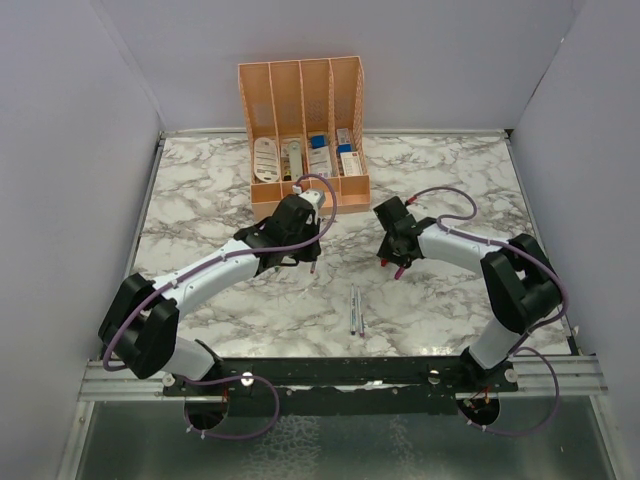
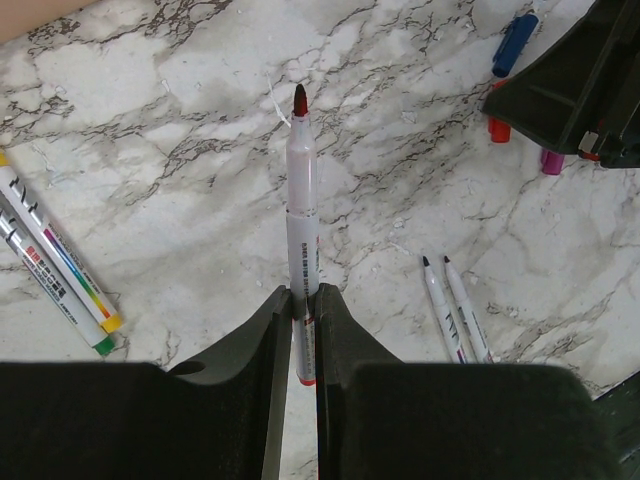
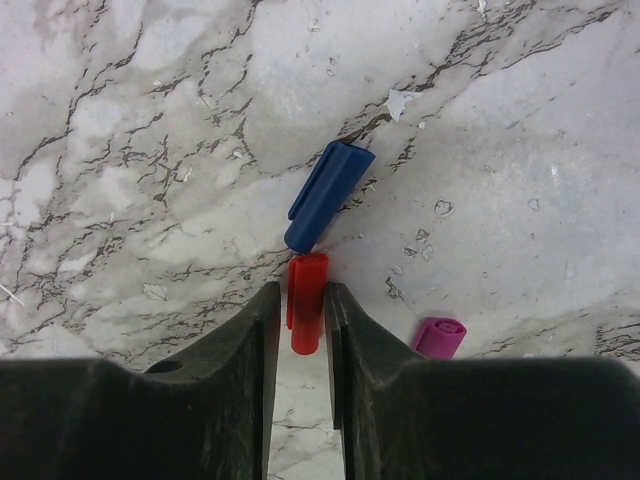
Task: Insert the pens into the pen caps
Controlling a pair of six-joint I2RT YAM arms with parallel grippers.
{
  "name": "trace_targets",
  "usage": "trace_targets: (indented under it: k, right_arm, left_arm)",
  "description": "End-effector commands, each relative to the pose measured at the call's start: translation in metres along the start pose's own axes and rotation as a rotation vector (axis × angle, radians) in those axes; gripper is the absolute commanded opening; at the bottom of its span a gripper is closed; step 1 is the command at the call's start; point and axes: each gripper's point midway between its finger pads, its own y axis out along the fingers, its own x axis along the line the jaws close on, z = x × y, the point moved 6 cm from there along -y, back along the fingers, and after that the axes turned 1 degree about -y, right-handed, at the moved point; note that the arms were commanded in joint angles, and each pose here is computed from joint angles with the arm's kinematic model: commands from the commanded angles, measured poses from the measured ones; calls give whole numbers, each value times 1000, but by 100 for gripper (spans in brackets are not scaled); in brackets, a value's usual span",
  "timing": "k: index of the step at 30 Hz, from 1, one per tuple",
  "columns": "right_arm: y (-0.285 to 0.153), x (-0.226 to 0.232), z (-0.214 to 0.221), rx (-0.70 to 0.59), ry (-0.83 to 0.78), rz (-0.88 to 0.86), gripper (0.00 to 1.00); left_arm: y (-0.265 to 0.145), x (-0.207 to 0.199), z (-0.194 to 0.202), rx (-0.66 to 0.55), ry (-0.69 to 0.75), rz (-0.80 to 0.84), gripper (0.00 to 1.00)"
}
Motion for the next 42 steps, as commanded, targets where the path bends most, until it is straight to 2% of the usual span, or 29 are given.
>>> trace_targets:
  k: [1,16,24,26,34,42]
  right_arm:
    - [10,-36,26,97,-108,164,25]
    - [21,-53,47,211,-239,234,23]
    - [24,-51,52,240,-264,199,2]
    - [20,-49,51,232,-272,171,1]
    - [-22,-21,19,84,-267,-17,1]
    - [-94,31,-41,-221,-256,-413,1]
  left_arm:
    - [0,1,-6,-15,7,7,0]
    - [3,3,-8,-25,-14,2,0]
    - [5,3,-7,-20,-19,13,0]
    - [5,3,-7,-16,-24,16,0]
    - [4,3,-3,-26,-51,25,0]
    - [1,-7,-9,-86,-87,109,0]
